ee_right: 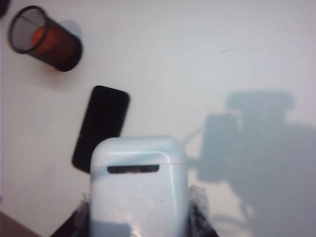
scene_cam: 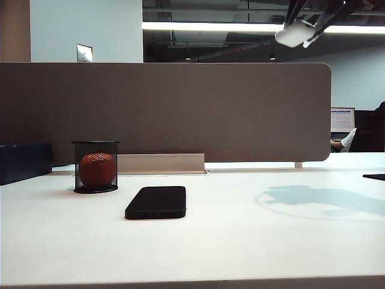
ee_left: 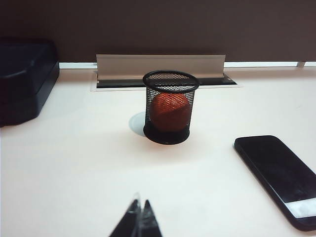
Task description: Find the wireless headphone case on the desktop and place it on the left side of the phone.
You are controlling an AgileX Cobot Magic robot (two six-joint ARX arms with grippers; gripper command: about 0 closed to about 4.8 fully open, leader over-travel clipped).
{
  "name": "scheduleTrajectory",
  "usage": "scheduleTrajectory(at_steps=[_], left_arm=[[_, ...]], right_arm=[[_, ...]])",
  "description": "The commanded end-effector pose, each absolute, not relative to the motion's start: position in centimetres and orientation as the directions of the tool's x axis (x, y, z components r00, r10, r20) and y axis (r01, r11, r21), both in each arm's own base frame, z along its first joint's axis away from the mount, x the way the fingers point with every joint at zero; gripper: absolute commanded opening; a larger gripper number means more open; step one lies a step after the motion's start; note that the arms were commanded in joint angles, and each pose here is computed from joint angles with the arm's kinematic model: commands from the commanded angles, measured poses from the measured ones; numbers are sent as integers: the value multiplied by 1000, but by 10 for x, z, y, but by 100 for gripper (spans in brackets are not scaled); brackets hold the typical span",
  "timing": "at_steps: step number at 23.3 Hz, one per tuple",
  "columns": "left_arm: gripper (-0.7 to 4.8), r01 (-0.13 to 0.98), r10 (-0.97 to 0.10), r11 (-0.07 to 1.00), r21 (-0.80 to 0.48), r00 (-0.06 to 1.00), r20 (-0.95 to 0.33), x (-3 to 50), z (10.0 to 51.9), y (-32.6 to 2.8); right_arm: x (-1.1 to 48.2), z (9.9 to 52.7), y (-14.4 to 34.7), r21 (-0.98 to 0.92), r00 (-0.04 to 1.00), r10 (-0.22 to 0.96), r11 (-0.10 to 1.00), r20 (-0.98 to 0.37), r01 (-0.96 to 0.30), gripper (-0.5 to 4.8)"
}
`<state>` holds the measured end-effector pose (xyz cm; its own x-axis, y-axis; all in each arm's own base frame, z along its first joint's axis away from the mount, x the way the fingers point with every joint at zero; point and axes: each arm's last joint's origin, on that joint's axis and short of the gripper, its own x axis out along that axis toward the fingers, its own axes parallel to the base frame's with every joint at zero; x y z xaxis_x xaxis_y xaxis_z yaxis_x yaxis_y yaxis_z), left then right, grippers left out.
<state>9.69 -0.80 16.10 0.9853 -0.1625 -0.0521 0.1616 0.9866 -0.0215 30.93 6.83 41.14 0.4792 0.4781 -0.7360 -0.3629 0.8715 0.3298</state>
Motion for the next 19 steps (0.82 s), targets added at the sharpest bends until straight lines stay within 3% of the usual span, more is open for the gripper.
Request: scheduleTrajectory(at_steps=[1, 7, 12, 19], left_arm=[[-5, 163, -164, 986, -16, 986, -36, 97, 163, -8], [-5, 164, -164, 986, -16, 986, -37, 97, 163, -8], [-5, 165, -166, 986, -17, 985, -38, 97, 163, -8], [-5, 164, -164, 986, -16, 986, -37, 97, 163, -8]], right_arm=[[298, 416, 74, 345, 488, 516, 849, -704, -399, 236], [281, 416, 88, 353, 455, 545, 825, -704, -442, 234], [264, 397, 135, 341, 399, 574, 785, -715, -518, 228], [266, 373, 172, 365, 425, 626, 753, -654, -547, 228]])
